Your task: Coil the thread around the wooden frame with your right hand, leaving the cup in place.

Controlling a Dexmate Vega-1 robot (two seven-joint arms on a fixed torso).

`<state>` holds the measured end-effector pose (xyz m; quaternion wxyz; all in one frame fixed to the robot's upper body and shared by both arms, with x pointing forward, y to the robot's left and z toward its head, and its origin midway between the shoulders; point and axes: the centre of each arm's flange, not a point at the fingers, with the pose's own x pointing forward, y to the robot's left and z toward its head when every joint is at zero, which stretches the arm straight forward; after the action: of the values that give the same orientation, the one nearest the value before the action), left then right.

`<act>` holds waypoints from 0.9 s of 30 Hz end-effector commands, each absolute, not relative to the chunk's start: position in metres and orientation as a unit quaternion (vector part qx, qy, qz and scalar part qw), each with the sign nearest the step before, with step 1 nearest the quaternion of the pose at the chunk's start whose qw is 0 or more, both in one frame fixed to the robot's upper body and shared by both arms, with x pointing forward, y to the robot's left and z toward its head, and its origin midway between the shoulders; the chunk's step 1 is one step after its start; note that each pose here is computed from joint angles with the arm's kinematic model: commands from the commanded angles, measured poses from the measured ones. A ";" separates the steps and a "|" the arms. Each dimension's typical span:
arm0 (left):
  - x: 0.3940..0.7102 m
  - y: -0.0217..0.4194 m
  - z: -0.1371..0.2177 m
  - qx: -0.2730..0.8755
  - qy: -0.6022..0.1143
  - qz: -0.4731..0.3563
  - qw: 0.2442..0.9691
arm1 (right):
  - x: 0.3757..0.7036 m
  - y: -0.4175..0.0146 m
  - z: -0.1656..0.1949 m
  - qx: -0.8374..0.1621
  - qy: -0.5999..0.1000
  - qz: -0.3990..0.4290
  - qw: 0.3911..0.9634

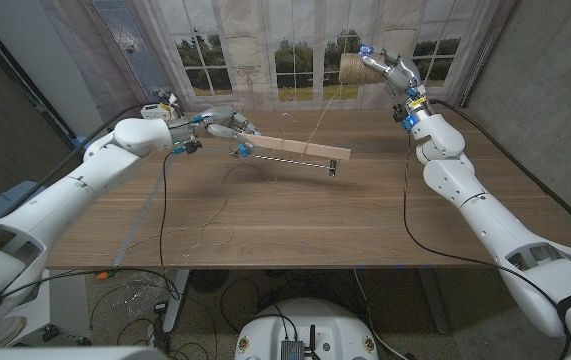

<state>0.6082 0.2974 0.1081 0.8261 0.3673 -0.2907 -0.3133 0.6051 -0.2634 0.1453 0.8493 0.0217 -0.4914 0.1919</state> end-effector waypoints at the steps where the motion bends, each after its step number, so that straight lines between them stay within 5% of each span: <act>1: 0.600 0.302 0.107 0.341 -0.312 -0.321 0.826 | 0.613 -0.282 0.105 0.032 -0.453 0.113 0.884; 27: 0.598 0.303 0.119 0.303 -0.351 -0.309 0.830 | 0.626 -0.299 0.001 0.015 -0.339 0.043 0.940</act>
<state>0.5973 0.3024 0.1128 0.8281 0.3190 -0.3348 -0.3168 0.6189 -0.2953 0.0455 0.9202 0.0168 -0.3870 0.0561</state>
